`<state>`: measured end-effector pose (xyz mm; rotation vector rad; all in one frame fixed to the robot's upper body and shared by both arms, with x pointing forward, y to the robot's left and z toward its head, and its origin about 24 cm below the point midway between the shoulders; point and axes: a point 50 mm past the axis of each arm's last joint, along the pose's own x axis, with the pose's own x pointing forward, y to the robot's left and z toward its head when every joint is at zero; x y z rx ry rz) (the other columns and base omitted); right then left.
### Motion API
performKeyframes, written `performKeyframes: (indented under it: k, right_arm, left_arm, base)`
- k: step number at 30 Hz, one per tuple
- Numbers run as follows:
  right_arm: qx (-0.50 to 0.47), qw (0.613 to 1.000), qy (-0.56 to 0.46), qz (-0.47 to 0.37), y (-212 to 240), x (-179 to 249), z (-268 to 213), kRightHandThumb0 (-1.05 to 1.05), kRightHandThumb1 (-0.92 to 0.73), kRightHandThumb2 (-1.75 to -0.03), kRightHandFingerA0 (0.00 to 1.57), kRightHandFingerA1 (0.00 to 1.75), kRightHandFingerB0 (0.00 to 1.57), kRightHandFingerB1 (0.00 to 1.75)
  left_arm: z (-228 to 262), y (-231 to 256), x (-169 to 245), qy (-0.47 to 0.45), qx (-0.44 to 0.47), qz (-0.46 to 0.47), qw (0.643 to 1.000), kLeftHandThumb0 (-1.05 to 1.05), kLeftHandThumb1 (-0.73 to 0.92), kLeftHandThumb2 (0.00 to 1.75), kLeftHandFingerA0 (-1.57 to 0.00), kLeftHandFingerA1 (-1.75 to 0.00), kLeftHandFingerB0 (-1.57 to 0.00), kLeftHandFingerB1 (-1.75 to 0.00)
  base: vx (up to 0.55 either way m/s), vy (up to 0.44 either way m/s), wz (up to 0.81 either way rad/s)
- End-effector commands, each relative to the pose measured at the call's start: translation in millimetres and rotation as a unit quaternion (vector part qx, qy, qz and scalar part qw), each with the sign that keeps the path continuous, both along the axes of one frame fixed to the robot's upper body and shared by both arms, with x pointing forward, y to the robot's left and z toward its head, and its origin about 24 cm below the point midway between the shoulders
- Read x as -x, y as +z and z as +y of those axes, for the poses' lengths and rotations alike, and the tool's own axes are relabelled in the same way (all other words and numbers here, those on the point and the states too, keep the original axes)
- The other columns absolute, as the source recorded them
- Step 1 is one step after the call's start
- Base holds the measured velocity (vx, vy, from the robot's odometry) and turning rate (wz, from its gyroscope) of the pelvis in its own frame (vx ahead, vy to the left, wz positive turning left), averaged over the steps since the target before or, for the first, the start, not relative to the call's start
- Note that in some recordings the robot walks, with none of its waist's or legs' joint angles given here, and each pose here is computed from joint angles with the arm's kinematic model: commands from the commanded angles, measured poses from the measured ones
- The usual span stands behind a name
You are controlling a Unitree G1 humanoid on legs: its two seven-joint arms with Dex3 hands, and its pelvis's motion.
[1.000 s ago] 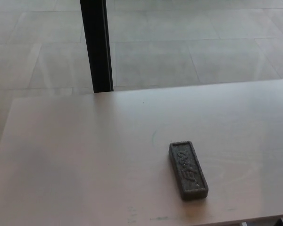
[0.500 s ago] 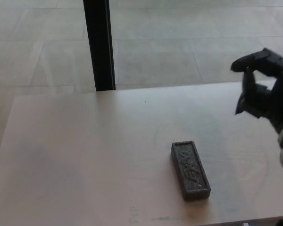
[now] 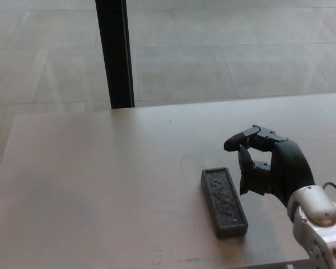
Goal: The robot uses its right hand to hold the eraser kept in the middle of the desk and use it to wipe the desk by swiping its surface twice
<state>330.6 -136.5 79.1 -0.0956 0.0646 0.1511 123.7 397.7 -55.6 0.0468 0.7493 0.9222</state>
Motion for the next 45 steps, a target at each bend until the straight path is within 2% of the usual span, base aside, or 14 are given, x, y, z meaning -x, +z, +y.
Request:
performKeyframes:
  k: [1,8,9,22,23,24,26,29,30,34,36,37,38,45]
  right_arm:
    - [0.004,1.0,0.005,0.002,-7.4,-0.6,3.9,-0.34,-0.59,-1.07,1.04,1.75,0.81,1.61]
    - [0.034,0.999,0.02,0.007,-17.6,-2.3,12.4,-0.36,-0.64,-1.0,1.03,1.75,0.78,1.63]
    - [0.036,0.999,0.014,0.014,-19.4,-3.1,13.2,-0.34,-0.63,-1.02,1.03,1.75,0.8,1.61]
    - [0.073,0.997,-0.005,0.036,-37.1,-0.4,8.8,-0.32,-0.66,-0.97,1.03,1.75,0.69,1.72]
    - [0.074,0.997,0.001,0.032,-37.5,0.2,10.4,-0.34,-0.67,-0.93,1.03,1.75,0.69,1.74]
    - [0.072,0.997,0.009,0.028,-38.0,0.7,13.6,-0.34,-0.66,-0.93,1.02,1.75,0.71,1.71]
    - [0.084,0.996,0.016,0.025,-37.9,0.9,17.7,-0.35,-0.63,-0.94,1.01,1.75,0.72,1.71]
    - [0.111,0.993,0.038,0.013,-38.9,2.3,23.5,-0.35,-0.66,-0.95,0.95,1.75,0.76,1.64]
    - [0.117,0.992,0.05,0.0,-37.8,2.2,29.0,-0.35,-0.58,-1.0,0.96,1.75,0.8,1.63]
    - [0.146,0.986,0.076,-0.027,-37.1,2.3,42.3,-0.41,-0.63,-0.89,0.97,1.75,0.75,1.7]
    - [0.161,0.983,0.079,-0.033,-37.1,2.3,48.3,-0.44,-0.67,-0.82,0.95,1.75,0.7,1.69]
    - [0.175,0.98,0.089,-0.04,-36.0,2.3,50.9,-0.43,-0.71,-0.81,0.94,1.75,0.67,1.71]
    - [0.195,0.974,0.101,-0.049,-35.4,2.7,53.9,-0.44,-0.7,-0.84,0.94,1.75,0.71,1.67]
    - [0.239,0.964,0.104,-0.054,-40.3,3.3,48.7,-0.44,-0.7,-0.87,0.96,1.75,0.79,1.57]
  left_arm:
    - [5.3,5.4,0.1,0.006,-0.012,-0.01,1.0,-0.44,0.38,0.88,-0.55,-0.83,-0.45,-0.69]
    - [5.4,4.6,1.4,-0.006,-0.018,-0.005,1.0,-0.43,0.57,0.57,-0.48,-0.9,-0.52,-0.68]
    - [5.6,4.8,1.2,-0.003,-0.013,-0.006,1.0,-0.44,0.39,0.87,-0.53,-0.81,-0.47,-0.69]
    - [2.9,2.1,1.0,-0.012,-0.02,0.013,1.0,-0.48,0.41,0.88,-0.57,-0.84,-0.45,-0.68]
    - [3.1,1.2,1.4,-0.011,-0.017,0.013,1.0,-0.43,0.57,0.57,-0.52,-0.94,-0.49,-0.65]
    - [3.8,0.7,1.5,-0.007,-0.014,0.012,1.0,-0.48,0.4,0.87,-0.6,-0.86,-0.45,-0.68]
    - [3.3,1.9,-1.0,-0.011,-0.016,0.012,1.0,-0.43,0.58,0.57,-0.5,-0.91,-0.5,-0.65]
    - [2.8,1.7,-1.4,-0.012,-0.011,0.004,1.0,-0.44,0.39,0.87,-0.53,-0.81,-0.43,-0.67]
    - [2.1,2.3,-3.9,-0.018,-0.008,-0.005,1.0,-0.42,0.57,0.57,-0.43,-0.87,-0.49,-0.68]
    - [1.2,3.7,-9.5,-0.017,-0.009,-0.008,1.0,-0.43,0.57,0.57,-0.45,-0.85,-0.49,-0.67]
    - [1.9,4.1,-10.5,-0.018,-0.01,-0.008,1.0,-0.44,0.38,0.87,-0.53,-0.83,-0.44,-0.69]
    - [1.9,5.0,-11.3,-0.023,-0.016,-0.003,1.0,-0.46,0.57,0.57,-0.5,-0.95,-0.49,-0.67]
    - [1.3,5.1,-11.8,-0.019,-0.015,-0.009,1.0,-0.47,0.37,0.87,-0.51,-0.81,-0.42,-0.68]
    - [-0.2,4.6,-12.6,-0.013,-0.012,-0.019,1.0,-0.44,0.39,0.88,-0.5,-0.79,-0.43,-0.68]
  base:
    - [0.0,0.0,0.0]
    - [0.0,0.0,0.0]
    - [0.0,0.0,0.0]
    - [0.0,0.0,0.0]
    - [0.0,0.0,0.0]
    - [0.0,0.0,0.0]
    - [0.0,0.0,0.0]
    - [0.0,0.0,0.0]
    - [0.0,0.0,0.0]
    - [0.0,0.0,0.0]
    - [0.0,0.0,0.0]
    - [0.0,0.0,0.0]
    - [0.0,0.0,0.0]
    - [0.0,0.0,0.0]
